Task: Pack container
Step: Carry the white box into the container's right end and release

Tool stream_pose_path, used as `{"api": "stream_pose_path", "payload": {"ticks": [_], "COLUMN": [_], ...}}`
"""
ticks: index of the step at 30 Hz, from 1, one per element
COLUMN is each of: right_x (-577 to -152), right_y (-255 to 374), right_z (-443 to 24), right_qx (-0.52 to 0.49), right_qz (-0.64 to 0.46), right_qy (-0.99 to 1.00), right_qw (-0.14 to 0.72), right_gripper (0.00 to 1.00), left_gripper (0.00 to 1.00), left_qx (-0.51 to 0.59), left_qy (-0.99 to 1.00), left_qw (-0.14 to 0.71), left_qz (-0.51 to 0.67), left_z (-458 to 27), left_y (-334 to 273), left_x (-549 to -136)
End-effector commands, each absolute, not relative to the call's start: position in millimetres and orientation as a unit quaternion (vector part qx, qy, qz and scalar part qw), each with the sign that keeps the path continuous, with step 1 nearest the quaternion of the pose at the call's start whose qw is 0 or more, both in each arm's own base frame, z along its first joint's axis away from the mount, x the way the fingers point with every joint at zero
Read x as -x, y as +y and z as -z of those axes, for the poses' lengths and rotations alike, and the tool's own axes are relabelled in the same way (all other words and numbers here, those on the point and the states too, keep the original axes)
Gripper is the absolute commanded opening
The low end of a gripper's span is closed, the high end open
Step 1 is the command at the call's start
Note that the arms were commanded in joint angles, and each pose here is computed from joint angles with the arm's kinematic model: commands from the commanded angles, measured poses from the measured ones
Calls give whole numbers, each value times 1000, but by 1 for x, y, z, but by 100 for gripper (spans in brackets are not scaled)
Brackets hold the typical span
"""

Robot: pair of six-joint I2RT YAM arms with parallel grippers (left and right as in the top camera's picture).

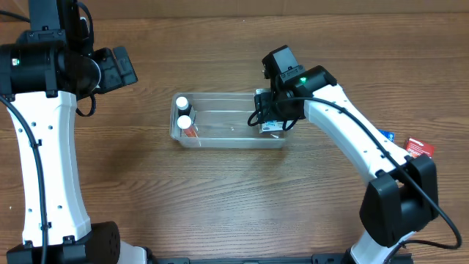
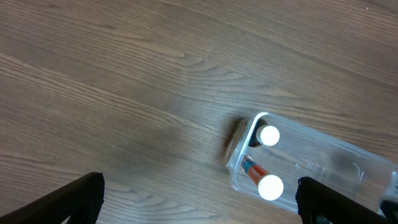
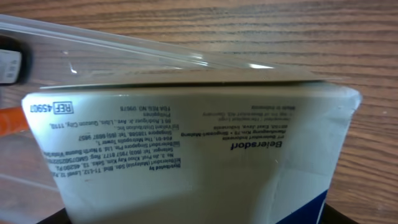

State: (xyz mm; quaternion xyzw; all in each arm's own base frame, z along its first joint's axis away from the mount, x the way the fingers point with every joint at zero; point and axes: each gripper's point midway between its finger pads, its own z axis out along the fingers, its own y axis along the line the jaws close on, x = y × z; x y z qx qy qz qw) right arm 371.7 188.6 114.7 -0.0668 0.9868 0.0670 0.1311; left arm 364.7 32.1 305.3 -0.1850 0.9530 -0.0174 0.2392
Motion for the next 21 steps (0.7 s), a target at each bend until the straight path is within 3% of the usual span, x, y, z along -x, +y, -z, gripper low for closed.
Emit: {"api": "stream_pose_path", "payload": {"ticks": [1, 4, 11, 21], "right_x": [-374, -374, -374, -381], "right_y": [187, 187, 187, 188], "right_z": [-111, -111, -111, -124], "right_qx": [62, 63, 63, 61], "right_qz": [-66, -66, -65, -67], "right_qy": [987, 987, 987, 984], "right_qw": [131, 130, 130, 151], "right_gripper": [73, 74, 88, 90], "left_gripper": [100, 100, 100, 100], "left_qx": [176, 176, 176, 176], "left_qy": [953, 953, 953, 954], "left_qw": [244, 244, 244, 244], "left_qz": [21, 21, 21, 21], "left_z": [-309, -309, -309, -309], "left_y": [30, 30, 30, 30], "left_x": [-362, -362, -362, -362]}}
